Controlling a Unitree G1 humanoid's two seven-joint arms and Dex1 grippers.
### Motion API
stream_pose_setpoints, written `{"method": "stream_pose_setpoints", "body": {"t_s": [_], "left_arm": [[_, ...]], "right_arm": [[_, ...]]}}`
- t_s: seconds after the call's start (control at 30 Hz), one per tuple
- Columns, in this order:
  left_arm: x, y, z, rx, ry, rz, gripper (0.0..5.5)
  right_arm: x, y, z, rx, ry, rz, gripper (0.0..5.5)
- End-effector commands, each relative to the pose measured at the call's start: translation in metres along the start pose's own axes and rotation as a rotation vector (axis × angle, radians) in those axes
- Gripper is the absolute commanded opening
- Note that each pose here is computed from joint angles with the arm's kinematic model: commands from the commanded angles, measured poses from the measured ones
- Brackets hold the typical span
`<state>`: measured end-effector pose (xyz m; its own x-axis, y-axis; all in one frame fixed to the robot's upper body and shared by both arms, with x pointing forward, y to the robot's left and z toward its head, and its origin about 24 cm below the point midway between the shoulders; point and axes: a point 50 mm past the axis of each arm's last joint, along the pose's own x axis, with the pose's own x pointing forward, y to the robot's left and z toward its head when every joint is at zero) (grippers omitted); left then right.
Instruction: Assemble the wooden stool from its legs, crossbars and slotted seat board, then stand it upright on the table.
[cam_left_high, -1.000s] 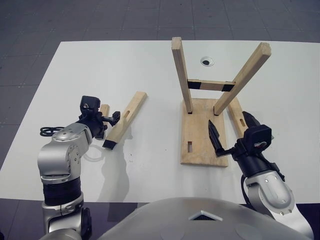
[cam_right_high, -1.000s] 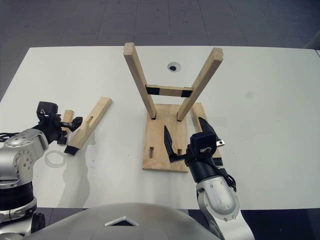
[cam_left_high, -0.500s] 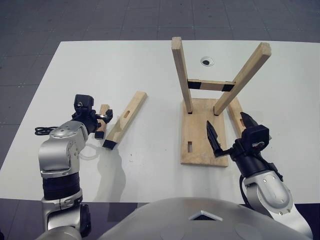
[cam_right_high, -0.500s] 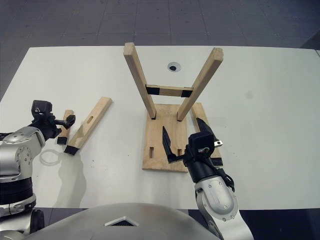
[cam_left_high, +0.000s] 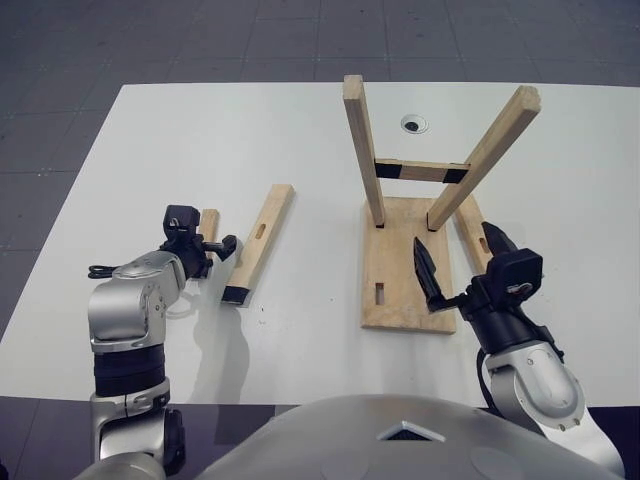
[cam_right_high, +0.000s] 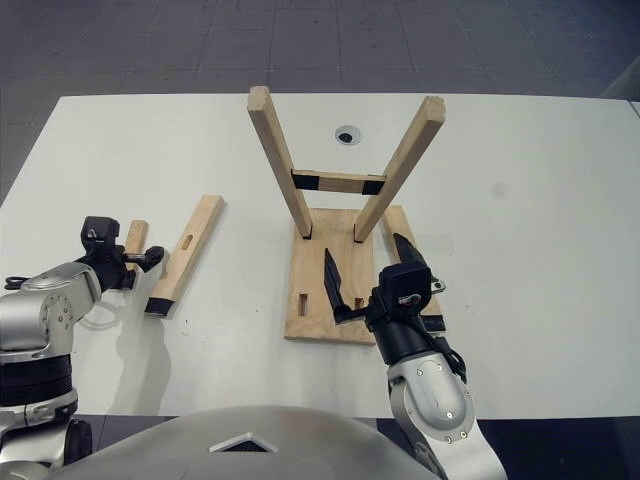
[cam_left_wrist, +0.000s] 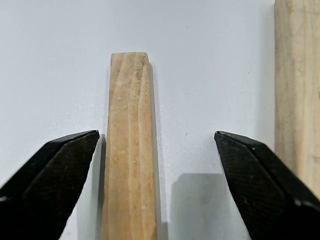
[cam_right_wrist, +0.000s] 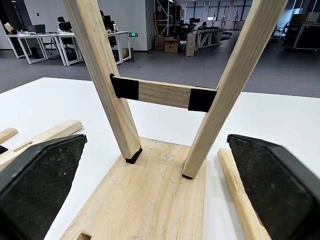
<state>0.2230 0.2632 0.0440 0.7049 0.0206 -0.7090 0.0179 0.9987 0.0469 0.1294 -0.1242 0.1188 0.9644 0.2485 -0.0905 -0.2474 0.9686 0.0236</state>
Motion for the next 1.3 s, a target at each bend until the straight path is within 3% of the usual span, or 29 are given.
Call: {"method": "stream_pose_setpoints", "body": {"t_s": [0.03,0.57,0.8,0.97,1.1,1.3], "left_arm": [[0.004,0.002,-0.028,-0.049,0.143,0.015,3.73],[0.000,-0.004,-0.041,-0.106,0.209,-0.019,1.38],[-0.008,-0.012,-0.035,-0.149,0.140,-0.057,1.33],[-0.037,-0.030,-0.006,-0.133,-0.155,-0.133,1.33],[-0.071,-0.057,-0.010,-0.045,-0.310,-0.232,1.33],[-0.097,-0.067,-0.017,0.134,-0.466,-0.167,1.33]], "right_arm": [[-0.001,0.000,0.004,0.002,-0.024,0.004,5.22],[-0.004,-0.001,0.005,-0.005,-0.035,-0.001,5.22],[-0.004,-0.008,0.006,-0.012,-0.038,-0.030,5.22],[-0.001,-0.024,0.020,0.038,-0.106,-0.043,5.22],[-0.001,-0.025,0.032,0.241,-0.141,0.082,5.22],[0.000,-0.016,0.043,0.456,-0.091,0.272,5.22]]}}
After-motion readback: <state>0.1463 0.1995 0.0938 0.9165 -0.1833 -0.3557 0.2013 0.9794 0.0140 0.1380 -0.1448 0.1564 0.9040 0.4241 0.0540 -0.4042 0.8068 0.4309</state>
